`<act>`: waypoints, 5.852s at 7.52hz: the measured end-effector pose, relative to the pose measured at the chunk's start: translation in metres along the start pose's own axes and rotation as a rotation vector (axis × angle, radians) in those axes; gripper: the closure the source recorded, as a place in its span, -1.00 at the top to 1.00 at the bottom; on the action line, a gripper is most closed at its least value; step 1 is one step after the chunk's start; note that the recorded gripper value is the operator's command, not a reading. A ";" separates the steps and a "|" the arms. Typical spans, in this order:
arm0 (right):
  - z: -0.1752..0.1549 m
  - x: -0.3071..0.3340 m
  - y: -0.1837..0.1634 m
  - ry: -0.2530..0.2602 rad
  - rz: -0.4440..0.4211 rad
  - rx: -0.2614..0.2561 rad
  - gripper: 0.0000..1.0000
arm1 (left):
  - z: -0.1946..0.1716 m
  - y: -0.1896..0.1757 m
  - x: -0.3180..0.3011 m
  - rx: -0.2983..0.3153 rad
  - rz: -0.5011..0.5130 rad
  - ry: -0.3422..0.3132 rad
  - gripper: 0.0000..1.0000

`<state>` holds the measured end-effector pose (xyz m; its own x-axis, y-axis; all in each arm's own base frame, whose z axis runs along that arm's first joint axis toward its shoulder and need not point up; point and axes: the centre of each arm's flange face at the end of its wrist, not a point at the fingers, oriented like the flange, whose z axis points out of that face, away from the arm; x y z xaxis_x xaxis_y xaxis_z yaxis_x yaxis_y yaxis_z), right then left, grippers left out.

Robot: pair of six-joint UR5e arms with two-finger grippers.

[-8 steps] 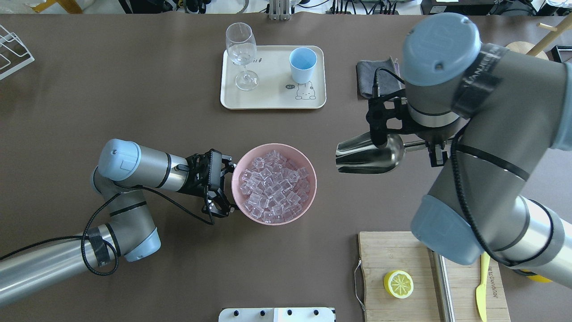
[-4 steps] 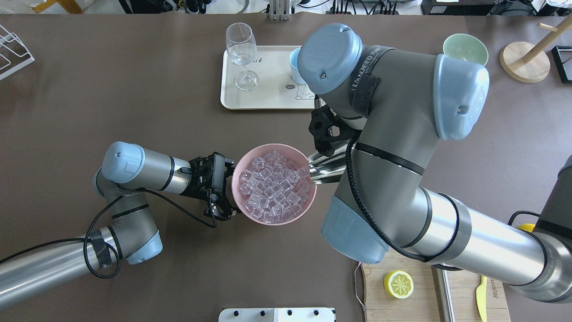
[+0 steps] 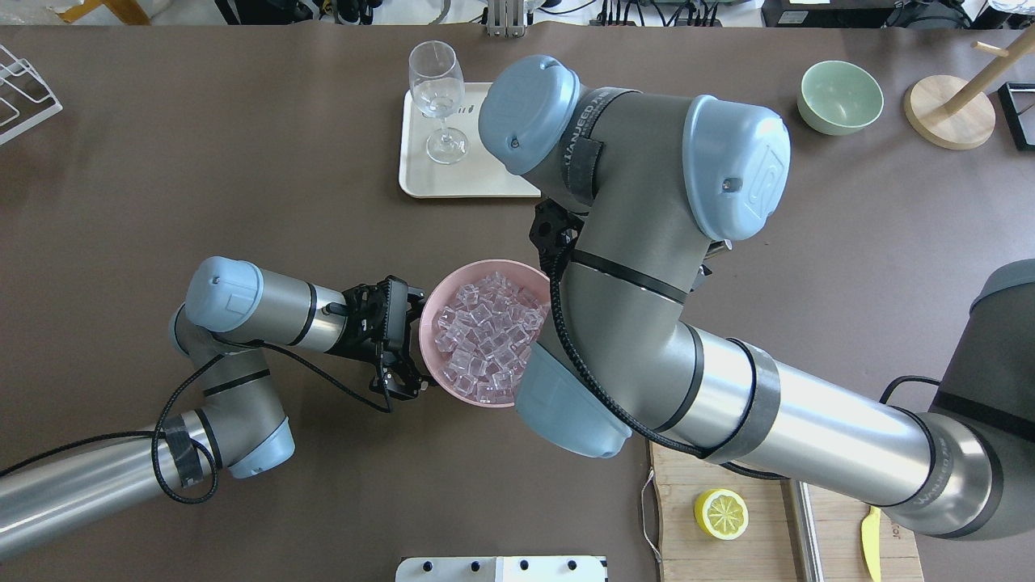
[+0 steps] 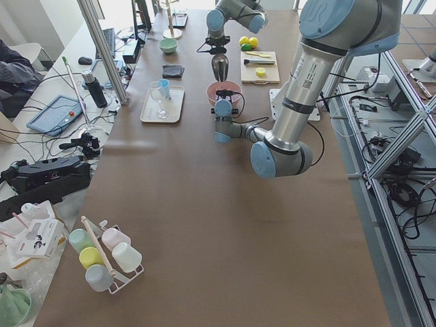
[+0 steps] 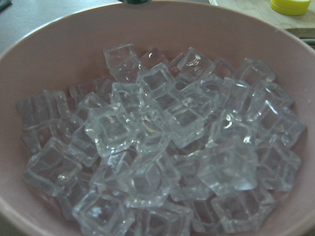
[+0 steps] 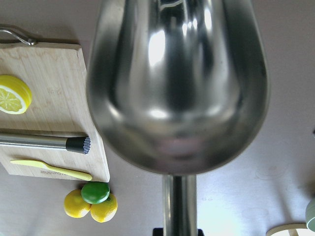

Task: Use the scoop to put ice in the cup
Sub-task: 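Swing the held scoop over the pink bowl with the right gripper, then lower the scoop into the ice cubes with the right gripper, then drag the scoop through the ice and lift it out with the right gripper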

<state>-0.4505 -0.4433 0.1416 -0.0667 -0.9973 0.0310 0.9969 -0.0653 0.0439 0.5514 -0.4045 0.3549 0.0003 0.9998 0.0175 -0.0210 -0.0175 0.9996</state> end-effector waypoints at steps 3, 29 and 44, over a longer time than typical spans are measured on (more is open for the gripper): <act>-0.005 -0.011 -0.025 -0.022 0.033 -0.033 -1.00 | 0.001 0.000 0.001 0.000 0.001 0.002 0.96; 0.019 -0.009 -0.093 0.049 0.176 0.189 -1.00 | 0.007 -0.002 -0.003 -0.041 -0.023 0.002 0.96; 0.049 -0.027 -0.075 0.046 0.397 0.480 -1.00 | 0.010 -0.003 0.000 -0.044 -0.022 0.009 0.96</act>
<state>-0.5256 -0.4100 0.1865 0.3177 -0.9435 0.0945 0.8147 0.3226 0.4818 0.5619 -0.4042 0.3523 -0.0074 1.0000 -0.0046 -0.0653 0.0041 0.9979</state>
